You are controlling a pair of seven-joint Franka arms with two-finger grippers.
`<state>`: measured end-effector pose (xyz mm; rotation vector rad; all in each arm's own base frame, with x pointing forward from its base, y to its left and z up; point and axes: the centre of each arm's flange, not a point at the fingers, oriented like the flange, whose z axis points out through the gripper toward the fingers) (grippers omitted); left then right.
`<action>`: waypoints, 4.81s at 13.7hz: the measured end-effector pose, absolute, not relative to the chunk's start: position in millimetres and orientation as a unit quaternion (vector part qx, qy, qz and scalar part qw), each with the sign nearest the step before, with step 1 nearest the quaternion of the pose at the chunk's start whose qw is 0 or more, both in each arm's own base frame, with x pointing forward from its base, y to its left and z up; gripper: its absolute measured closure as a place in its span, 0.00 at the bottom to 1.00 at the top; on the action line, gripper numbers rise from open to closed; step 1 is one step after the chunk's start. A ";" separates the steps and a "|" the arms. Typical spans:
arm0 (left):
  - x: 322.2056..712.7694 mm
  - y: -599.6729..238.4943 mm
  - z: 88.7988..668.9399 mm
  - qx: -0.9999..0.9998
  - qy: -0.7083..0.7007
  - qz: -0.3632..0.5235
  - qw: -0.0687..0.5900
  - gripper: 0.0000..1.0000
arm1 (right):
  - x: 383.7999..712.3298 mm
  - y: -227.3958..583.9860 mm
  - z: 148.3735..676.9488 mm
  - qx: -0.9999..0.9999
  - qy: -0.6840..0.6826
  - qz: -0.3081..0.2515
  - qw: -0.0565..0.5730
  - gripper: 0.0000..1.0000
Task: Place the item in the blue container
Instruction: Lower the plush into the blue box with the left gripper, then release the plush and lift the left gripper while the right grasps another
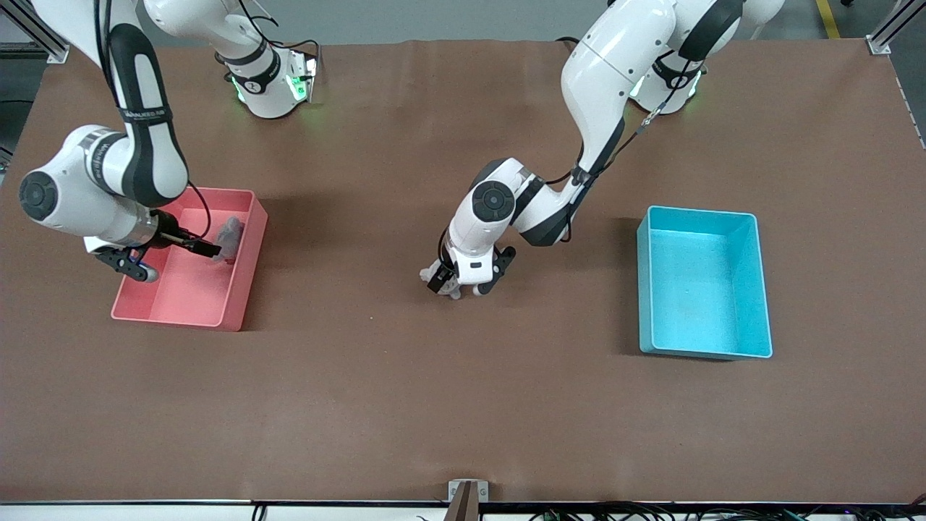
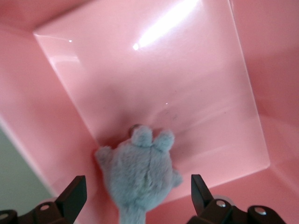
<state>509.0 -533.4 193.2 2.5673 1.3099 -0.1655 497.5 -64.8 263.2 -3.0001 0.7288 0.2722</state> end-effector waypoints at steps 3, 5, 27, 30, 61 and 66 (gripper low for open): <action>508.5 -534.6 191.3 0.887 0.441 -0.047 0.126 0.24 | 482.5 -60.8 245.2 -0.969 0.234 0.081 0.012 0.01; 512.5 -533.7 195.4 0.888 0.439 -0.041 0.127 0.41 | 481.0 -59.5 243.6 -0.968 0.236 0.082 0.012 0.01; 630.3 -81.1 319.0 0.961 0.260 -0.074 -0.062 0.73 | 468.5 -40.8 215.2 -0.958 0.266 0.108 0.024 0.00; 628.0 -47.1 298.8 0.957 0.267 -0.094 -0.065 0.65 | 468.7 -39.5 214.8 -0.957 0.268 0.108 0.026 0.02; 617.7 -157.0 391.3 0.970 0.218 -0.098 -0.045 0.00 | 466.2 -89.9 211.1 -0.917 0.361 0.138 0.099 0.19; 617.0 -161.7 393.0 0.971 0.214 -0.097 -0.043 0.00 | 458.3 -83.9 192.4 -0.891 0.400 0.169 0.135 0.19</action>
